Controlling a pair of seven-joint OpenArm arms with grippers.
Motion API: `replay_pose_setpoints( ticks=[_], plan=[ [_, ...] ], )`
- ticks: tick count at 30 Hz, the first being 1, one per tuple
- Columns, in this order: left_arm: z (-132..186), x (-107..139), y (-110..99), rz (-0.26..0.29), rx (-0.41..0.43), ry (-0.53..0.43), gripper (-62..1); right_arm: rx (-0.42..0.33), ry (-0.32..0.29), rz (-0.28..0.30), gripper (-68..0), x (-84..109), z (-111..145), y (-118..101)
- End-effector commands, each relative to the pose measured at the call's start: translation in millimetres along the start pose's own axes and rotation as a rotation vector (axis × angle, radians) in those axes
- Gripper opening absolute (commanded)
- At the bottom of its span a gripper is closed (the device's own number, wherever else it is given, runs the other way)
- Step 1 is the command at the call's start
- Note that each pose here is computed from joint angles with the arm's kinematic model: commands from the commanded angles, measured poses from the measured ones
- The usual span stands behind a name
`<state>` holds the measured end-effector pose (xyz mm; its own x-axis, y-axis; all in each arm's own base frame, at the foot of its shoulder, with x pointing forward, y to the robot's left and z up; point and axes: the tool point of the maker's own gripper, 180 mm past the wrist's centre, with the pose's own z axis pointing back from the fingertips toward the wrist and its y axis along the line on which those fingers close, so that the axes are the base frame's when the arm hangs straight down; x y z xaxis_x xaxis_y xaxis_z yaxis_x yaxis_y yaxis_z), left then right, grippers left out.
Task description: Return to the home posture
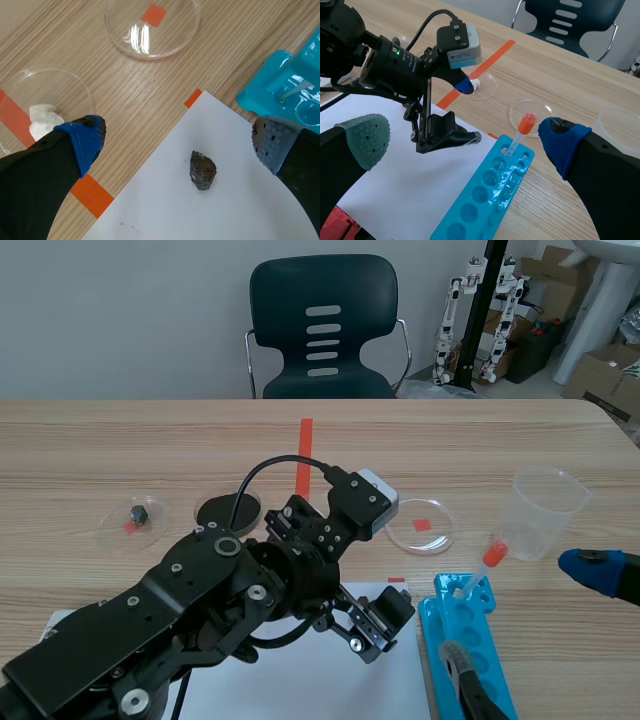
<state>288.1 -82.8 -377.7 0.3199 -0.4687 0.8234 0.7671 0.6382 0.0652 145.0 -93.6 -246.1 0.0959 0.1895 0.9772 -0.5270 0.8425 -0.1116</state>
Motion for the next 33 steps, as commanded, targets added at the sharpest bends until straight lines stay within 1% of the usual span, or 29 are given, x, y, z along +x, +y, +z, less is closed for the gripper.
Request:
replay_pose_setpoints(
  ticks=[1, 2, 8, 15, 28, 30, 33],
  plan=[
    [5.4, 12.0, -1.8, -0.002, -0.001, -0.044, 0.6, -0.004, -0.026, 0.007, -5.2, 6.9, -0.6, -2.6],
    [11.9, 14.7, -2.3, -0.01, 0.002, -0.059, 0.6, -0.004, -0.026, 0.007, -5.2, 6.9, -0.6, -2.6],
    [27.1, 23.6, -2.3, -0.035, 0.008, -0.095, 0.6, -0.004, -0.026, 0.007, -5.2, 6.9, -0.6, -2.6],
    [36.7, 35.7, 1.8, -0.066, 0.02, -0.13, 0.6, -0.004, -0.026, 0.007, -5.2, 6.9, -0.6, -2.6],
    [43.2, 24.5, 10.9, -0.097, 0.031, -0.104, 0.6, -0.004, -0.026, 0.007, -5.2, 6.9, -0.6, -2.6],
    [50.0, 23.7, 14.6, -0.092, 0.039, -0.109, 0.6, -0.004, -0.026, 0.007, -5.2, 6.9, -0.6, -2.6],
    [67.1, 28.0, 20.2, -0.067, 0.05, -0.157, 0.6, -0.004, -0.026, 0.007, -5.2, 6.9, -0.6, -2.6]
  ],
)
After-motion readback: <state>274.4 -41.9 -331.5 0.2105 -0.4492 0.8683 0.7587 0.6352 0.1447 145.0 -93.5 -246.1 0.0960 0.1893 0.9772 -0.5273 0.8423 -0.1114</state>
